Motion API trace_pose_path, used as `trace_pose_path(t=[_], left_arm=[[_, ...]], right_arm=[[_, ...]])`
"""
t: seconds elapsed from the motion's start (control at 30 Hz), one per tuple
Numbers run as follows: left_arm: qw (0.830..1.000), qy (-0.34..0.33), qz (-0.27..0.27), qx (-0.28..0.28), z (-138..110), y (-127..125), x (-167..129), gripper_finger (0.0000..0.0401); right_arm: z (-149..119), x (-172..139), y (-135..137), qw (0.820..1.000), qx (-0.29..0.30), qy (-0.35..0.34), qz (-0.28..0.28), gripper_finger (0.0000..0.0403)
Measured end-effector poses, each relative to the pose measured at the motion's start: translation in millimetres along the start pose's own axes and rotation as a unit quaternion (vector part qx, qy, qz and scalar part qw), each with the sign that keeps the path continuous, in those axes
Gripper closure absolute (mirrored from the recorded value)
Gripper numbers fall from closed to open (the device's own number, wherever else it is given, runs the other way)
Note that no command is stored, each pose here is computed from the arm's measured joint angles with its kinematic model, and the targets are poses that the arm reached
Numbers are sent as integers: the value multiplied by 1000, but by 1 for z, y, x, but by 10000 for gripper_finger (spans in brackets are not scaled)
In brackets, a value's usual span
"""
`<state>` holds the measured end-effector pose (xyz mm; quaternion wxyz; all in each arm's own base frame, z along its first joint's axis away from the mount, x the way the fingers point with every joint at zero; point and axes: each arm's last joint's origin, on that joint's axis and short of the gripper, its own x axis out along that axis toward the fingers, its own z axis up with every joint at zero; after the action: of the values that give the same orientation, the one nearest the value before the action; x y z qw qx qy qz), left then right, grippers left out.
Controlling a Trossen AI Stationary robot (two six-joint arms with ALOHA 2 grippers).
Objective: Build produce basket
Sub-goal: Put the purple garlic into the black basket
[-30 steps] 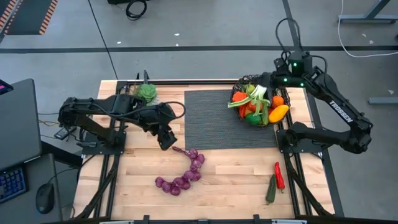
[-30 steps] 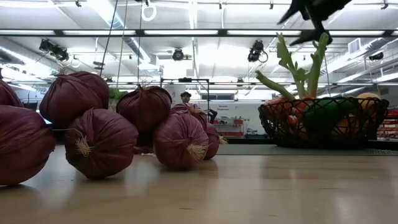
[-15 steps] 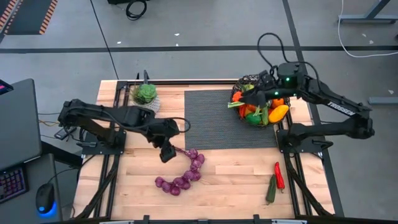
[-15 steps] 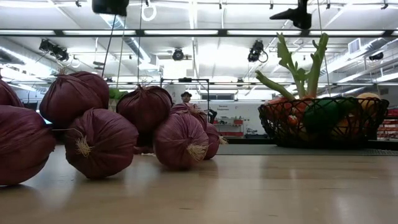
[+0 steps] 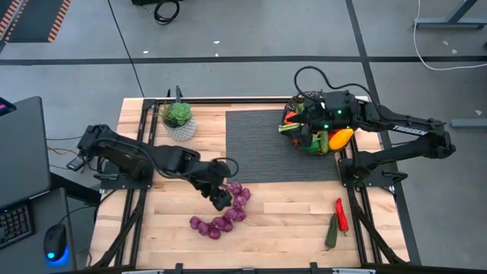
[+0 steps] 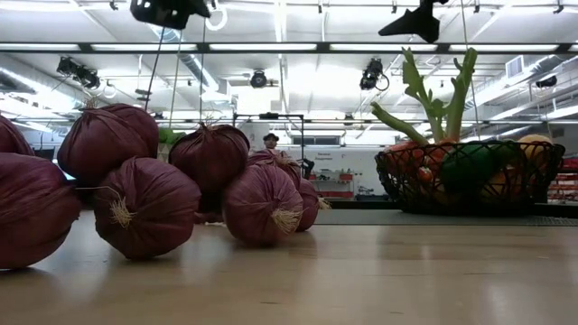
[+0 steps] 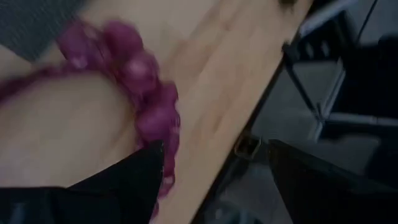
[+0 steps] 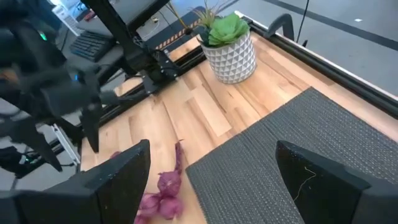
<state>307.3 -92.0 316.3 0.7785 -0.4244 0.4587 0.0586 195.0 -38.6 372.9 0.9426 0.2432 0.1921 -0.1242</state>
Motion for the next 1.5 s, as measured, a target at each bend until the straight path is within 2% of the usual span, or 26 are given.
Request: trace_pose_path(t=[0.17,0.33,0.47,0.7,0.93,1.07,1.23,1.4,1.5], left_arm=[[998,61,-6,-5,0,3,17,110],[998,67,5,-6,0,4,25,110],[998,62,12,-6,-2,2,34,110],[997,68,26,25,-14,-2,46,110],[997,66,26,37,-18,-4,45,110],[996,68,26,47,-18,-4,47,110],[995,79,12,58,-25,-9,47,110],[994,84,28,66,-32,-9,60,110],[992,89,42,79,-38,-9,72,110]], right_arm=[[1,-15,2,1000,10,-21,9,54],[-1,-24,1,1000,-10,-24,6,54],[-8,-26,-1,1000,-23,14,-1,54],[-12,-39,4,999,-20,22,42,54],[-12,-43,6,998,24,19,53,54],[-11,-40,8,996,23,30,77,54],[-11,-35,8,996,34,37,76,54],[-11,-34,8,993,87,41,69,54],[-11,-34,7,993,94,36,61,54]])
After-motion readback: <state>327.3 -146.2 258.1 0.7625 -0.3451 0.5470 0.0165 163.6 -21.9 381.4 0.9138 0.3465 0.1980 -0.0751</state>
